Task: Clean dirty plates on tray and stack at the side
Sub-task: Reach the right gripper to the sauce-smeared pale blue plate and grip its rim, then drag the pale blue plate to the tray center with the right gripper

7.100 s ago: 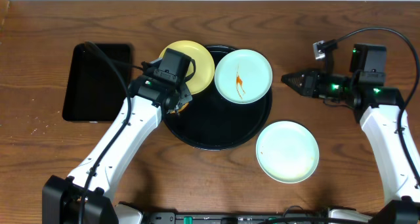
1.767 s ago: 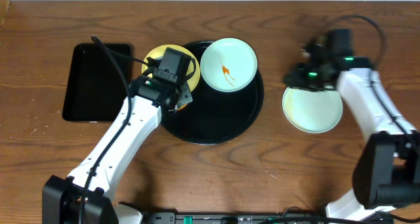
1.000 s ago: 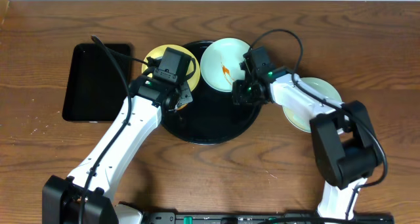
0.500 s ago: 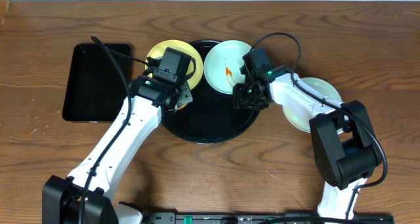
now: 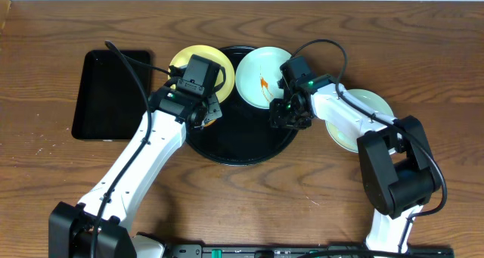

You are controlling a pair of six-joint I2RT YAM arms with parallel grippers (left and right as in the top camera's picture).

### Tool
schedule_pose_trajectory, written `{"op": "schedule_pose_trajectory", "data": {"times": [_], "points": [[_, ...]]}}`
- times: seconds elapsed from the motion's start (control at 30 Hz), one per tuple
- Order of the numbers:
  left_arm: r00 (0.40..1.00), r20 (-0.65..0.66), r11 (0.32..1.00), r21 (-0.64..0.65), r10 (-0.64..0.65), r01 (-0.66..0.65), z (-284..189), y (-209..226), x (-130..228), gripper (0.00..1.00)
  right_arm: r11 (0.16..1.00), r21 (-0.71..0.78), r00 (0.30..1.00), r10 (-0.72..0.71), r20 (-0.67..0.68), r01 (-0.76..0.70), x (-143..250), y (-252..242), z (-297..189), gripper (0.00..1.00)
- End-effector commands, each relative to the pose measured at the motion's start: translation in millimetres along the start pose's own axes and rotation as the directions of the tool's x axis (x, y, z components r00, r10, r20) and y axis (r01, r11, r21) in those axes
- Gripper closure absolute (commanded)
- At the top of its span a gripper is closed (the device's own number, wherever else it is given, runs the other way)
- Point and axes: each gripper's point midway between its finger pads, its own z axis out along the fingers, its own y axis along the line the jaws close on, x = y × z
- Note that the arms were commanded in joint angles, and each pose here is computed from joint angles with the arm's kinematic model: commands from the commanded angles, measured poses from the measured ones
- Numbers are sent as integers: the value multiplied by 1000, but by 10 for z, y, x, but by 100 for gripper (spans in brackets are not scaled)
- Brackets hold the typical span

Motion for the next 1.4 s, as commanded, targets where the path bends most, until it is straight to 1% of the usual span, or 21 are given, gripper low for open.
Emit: {"op": "schedule_pose_trajectory", "data": {"times": [0.0, 0.47, 0.7, 0.87, 1.03, 1.13, 1.17, 1.23, 1.37], "points": [[1000, 8, 1000, 4, 17, -17, -18, -17, -23, 93, 999, 36, 999, 5, -51, -3, 142, -95, 73, 48], [1000, 5, 1000, 2, 18, -18, -18, -11, -16, 92, 997, 73, 991, -12, -131, 21, 338, -190, 50, 48], [1000, 2, 1000, 0, 19, -19, -18, -7, -10, 93, 994, 96, 980, -29, -196, 49, 492, -263, 17, 48], [998, 6, 998, 2, 55, -55, -18, -13, -19, 93, 991, 112, 970, -43, -237, 71, 589, -315, -10, 47], [996, 19, 996, 11, 83, -83, -19, -37, -48, 93, 990, 99, 974, -73, -213, 96, 522, -293, 6, 46], [993, 34, 993, 18, 115, -116, -20, -61, -81, 93, 990, 45, 973, -122, -195, 133, 451, -182, -9, 46], [992, 37, 993, 21, 119, -120, -20, -68, -89, 93, 989, 38, 974, -131, -186, 141, 415, -152, -27, 48], [992, 42, 992, 23, 122, -123, -21, -76, -99, 93, 987, 27, 976, -151, -155, 157, 312, -77, -109, 50], [992, 50, 992, 28, 120, -122, -22, -90, -117, 92, 982, 21, 981, -188, -49, 190, 34, 83, -374, 50]]}}
